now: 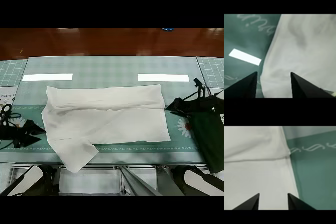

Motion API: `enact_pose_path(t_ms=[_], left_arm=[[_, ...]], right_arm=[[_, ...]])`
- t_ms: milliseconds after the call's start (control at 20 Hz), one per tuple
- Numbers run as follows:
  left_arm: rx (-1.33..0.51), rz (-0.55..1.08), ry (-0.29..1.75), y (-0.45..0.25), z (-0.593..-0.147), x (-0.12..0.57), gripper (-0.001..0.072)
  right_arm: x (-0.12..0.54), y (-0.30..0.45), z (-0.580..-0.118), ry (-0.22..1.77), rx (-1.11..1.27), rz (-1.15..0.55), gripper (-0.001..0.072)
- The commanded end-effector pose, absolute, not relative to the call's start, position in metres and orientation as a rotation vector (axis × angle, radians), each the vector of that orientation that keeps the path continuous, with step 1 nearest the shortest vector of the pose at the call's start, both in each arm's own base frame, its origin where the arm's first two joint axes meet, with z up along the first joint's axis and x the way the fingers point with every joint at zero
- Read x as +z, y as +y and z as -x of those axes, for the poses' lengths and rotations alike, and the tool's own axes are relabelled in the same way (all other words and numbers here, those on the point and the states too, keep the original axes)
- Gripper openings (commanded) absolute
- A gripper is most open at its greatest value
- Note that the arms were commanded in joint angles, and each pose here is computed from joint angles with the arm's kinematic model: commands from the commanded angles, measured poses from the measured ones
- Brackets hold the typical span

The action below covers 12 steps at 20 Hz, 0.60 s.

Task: Fold the shirts.

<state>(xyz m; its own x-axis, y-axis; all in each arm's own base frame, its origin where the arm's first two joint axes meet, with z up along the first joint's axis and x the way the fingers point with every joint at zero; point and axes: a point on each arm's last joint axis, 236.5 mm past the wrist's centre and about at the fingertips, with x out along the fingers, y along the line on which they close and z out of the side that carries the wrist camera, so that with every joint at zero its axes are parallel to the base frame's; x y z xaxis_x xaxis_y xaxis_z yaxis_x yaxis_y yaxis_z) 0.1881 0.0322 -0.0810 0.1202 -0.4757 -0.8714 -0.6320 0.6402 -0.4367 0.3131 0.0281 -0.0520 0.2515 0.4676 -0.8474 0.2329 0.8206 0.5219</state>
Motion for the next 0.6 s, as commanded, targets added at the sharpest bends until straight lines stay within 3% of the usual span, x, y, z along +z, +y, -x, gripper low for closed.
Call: enact_pose_path(t_ms=[0,550], left_arm=[[0.158,1.056,1.556,0.011,-0.159,-0.093,0.0508],[0.076,0.919,1.729,-0.025,-0.15,-0.11,0.0508]], right_arm=[[-0.057,0.046,-0.299,1.269,0.213,-0.69,0.041],[-0.048,0.051,-0.312,1.209,0.231,-0.731,0.041]])
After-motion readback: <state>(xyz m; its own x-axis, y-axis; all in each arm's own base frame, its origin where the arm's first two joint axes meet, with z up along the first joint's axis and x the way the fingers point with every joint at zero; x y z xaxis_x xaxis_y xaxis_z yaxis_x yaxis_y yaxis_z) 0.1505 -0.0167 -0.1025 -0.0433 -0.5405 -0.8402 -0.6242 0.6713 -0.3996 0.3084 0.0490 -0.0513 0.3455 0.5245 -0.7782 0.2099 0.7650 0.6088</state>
